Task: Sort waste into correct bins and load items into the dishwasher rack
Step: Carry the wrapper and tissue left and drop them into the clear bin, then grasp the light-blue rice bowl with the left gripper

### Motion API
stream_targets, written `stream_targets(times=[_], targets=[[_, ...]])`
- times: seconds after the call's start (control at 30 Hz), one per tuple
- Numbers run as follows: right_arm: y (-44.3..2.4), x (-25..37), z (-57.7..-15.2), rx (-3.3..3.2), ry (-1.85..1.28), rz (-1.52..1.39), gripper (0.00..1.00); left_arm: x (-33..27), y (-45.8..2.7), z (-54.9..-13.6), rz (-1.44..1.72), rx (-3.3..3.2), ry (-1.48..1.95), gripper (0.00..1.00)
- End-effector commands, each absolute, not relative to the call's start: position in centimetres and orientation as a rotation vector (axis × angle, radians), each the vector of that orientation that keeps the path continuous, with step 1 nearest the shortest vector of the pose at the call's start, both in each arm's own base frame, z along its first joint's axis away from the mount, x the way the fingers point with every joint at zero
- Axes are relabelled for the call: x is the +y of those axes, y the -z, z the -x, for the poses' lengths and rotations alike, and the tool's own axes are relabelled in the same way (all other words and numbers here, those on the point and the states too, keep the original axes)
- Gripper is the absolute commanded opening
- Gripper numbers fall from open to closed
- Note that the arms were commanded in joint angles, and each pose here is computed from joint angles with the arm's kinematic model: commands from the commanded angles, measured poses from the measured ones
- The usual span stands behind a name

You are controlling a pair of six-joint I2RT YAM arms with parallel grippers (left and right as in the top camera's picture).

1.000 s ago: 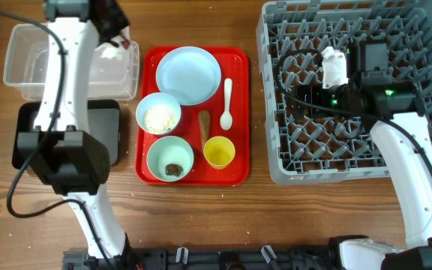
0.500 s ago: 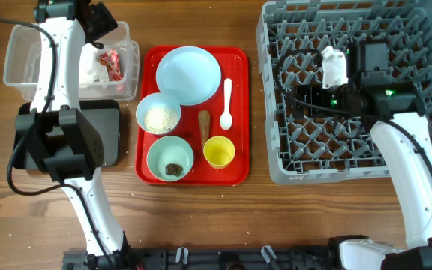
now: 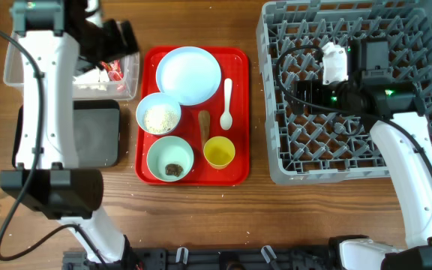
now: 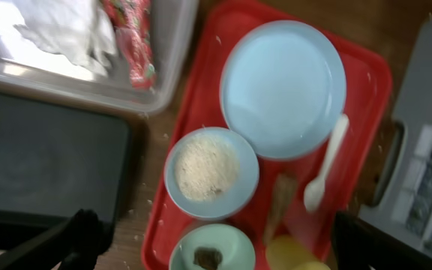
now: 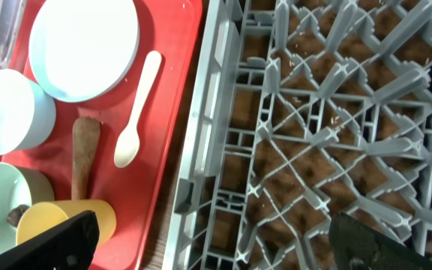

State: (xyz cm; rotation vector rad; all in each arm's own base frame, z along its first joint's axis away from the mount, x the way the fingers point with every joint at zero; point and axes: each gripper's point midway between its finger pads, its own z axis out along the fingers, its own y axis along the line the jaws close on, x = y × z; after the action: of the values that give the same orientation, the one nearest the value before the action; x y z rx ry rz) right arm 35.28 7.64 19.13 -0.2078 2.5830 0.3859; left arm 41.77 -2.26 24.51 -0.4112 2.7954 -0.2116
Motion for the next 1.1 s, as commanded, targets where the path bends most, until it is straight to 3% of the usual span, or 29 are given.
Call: stream_targets(times=[0.0, 0.3, 0.57, 0.6, 0.67, 0.73, 0.93, 1.07], targets=[[-20.0, 8.2, -35.9, 2.552, -0.416, 0.206, 1.0, -7.7, -21.6, -39.6, 0.231, 2.94, 0.257, 0.93], [-20.1, 8.2, -36.0, 2.552, -0.422, 0.185, 1.0, -13.8, -7.7, -39.6, 0.007, 2.951, 0.202, 0.74], [-20.0, 8.2, -35.9, 2.559, -0.427, 0.174, 1.0, -13.8, -1.9, -37.6, -0.012, 2.988, 0.189, 0.45], [-20.0, 8.2, -35.9, 2.563, -0.432, 0.152, 1.0, -13.8, -1.8, -37.6, -0.012, 2.99, 0.188, 0.4], [-20.0, 8.2, -35.9, 2.562, -0.432, 0.153, 1.0, -13.9, -1.8, -37.8, -0.012, 2.982, 0.192, 0.19], [-19.9, 8.2, -35.9, 2.563, -0.432, 0.153, 1.0, -13.9, -1.8, -37.8, -0.014, 2.982, 0.192, 0.04], [-19.9, 8.2, -35.9, 2.564, -0.432, 0.153, 1.0, -14.5, -4.0, -37.3, -0.014, 3.004, 0.242, 0.04], [-20.0, 8.2, -36.0, 2.56, -0.433, 0.152, 1.0, -14.7, -10.1, -37.3, -0.017, 2.99, 0.265, 0.04]])
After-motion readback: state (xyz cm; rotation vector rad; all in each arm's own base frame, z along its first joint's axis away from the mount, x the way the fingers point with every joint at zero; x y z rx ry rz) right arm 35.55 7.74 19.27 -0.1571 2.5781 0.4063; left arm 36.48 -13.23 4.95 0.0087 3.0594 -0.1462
